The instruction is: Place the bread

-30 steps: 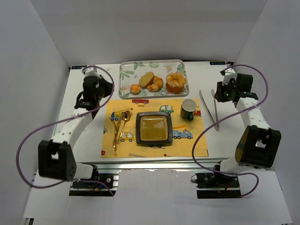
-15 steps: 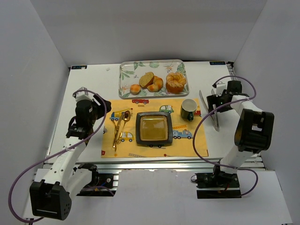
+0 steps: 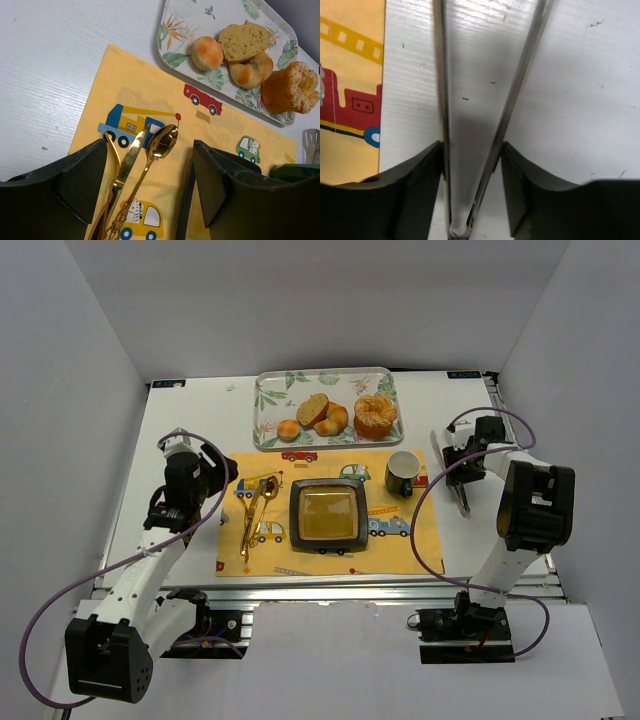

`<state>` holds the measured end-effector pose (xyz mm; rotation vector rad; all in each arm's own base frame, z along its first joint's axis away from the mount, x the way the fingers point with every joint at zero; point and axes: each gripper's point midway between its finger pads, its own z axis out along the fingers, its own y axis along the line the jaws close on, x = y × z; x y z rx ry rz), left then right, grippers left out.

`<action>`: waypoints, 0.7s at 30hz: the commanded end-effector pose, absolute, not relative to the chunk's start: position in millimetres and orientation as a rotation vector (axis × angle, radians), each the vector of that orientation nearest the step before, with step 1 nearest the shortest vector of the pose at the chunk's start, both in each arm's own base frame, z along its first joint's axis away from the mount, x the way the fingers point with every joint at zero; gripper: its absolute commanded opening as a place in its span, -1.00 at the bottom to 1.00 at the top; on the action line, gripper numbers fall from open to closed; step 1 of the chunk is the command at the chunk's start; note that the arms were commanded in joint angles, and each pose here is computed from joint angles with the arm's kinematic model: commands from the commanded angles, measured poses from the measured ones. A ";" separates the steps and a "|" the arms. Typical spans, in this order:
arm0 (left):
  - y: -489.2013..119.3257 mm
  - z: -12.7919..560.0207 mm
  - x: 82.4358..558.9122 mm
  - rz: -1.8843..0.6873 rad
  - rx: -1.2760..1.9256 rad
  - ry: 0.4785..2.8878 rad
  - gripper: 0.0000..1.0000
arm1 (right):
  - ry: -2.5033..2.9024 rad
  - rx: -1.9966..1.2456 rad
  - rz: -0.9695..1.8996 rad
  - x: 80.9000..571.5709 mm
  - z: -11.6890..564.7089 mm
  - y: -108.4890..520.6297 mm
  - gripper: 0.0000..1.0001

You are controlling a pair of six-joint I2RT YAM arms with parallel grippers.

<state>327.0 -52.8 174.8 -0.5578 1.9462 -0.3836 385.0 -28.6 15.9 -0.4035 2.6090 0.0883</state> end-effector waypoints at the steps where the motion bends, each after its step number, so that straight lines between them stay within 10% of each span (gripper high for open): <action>1: -49.7 183.1 330.0 -0.375 -0.561 1.924 0.58 | 2.679 -0.425 0.068 367.5 -6.3 -30.6 -0.12; 5: -50.0 183.1 328.6 -0.380 -0.565 1.922 0.58 | 2.652 -0.464 0.048 367.8 0.7 -32.7 -0.68; 10: -50.0 193.2 328.9 -0.383 -0.553 1.908 0.58 | 2.392 -0.646 0.158 407.6 91.4 -7.2 -0.88; 21: -49.6 203.0 326.5 -0.399 -0.561 1.878 0.58 | 1.997 -1.051 0.186 451.3 225.0 123.5 -0.37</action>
